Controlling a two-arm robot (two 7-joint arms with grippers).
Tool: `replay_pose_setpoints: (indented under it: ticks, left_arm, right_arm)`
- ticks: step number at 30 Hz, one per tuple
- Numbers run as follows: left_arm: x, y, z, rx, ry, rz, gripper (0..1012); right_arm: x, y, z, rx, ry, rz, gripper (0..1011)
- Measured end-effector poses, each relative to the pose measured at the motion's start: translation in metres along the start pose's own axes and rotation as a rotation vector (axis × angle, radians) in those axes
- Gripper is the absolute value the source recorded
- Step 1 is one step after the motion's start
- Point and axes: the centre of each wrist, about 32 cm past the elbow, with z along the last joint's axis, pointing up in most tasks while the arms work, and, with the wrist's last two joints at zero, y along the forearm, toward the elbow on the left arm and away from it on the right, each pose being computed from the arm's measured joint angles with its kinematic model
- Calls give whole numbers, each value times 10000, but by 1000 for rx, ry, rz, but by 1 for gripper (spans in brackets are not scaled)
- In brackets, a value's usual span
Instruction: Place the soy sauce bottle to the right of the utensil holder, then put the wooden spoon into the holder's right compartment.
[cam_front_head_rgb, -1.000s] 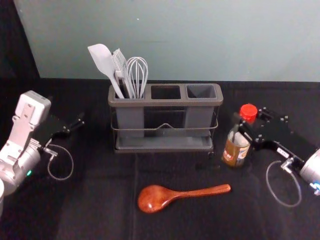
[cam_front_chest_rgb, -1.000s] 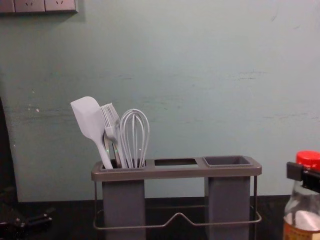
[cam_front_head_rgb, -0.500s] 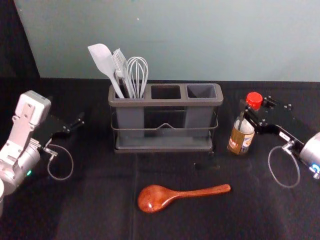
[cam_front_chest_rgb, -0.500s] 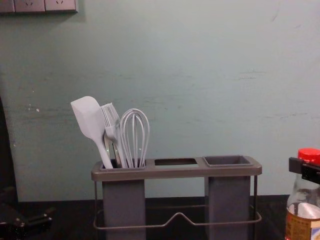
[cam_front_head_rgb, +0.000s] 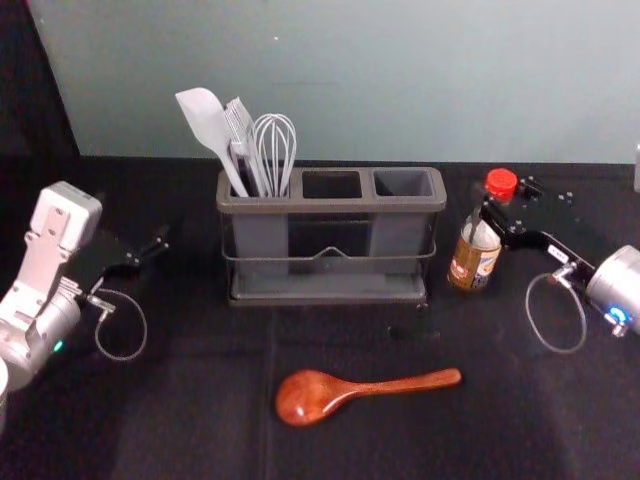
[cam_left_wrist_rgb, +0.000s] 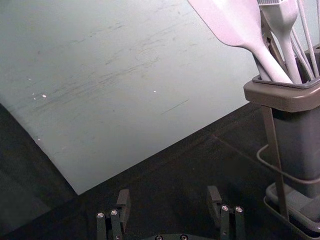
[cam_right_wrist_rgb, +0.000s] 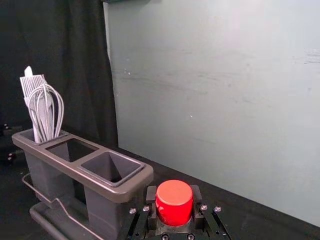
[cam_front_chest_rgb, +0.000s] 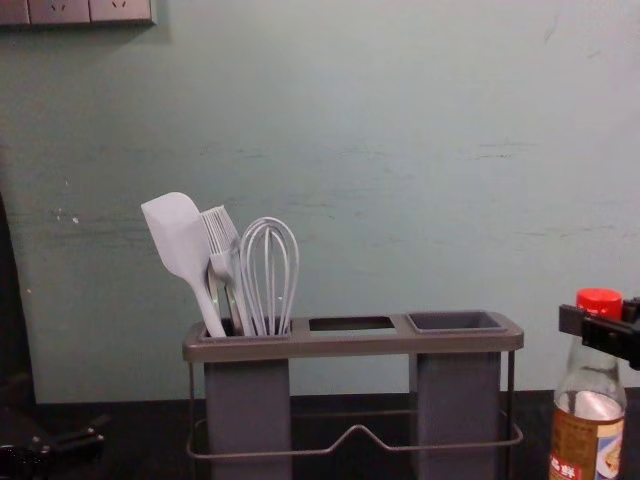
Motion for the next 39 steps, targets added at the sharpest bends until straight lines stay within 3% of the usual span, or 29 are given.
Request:
replay_pose_setpoints:
  ticks: [18, 22, 24, 33, 39]
  left_arm:
    - [0, 0, 0, 0, 0, 0, 1005]
    - [0, 0, 0, 0, 0, 0, 1005]
    - [0, 0, 0, 0, 0, 0, 1005]
    - [0, 0, 0, 0, 0, 0, 1005]
    - [0, 0, 0, 0, 0, 0, 1005]
  right_arm:
    - [-27, 145, -64, -1, 0, 12, 399]
    - [-30, 153, -73, 2, 1, 15, 503]
    - [-36, 144, -57, 7, -2, 17, 605]
    - [-65, -64, 176, 51, -39, 5, 853]
    - [-156, -244, 277, 35, -52, 20, 1002]
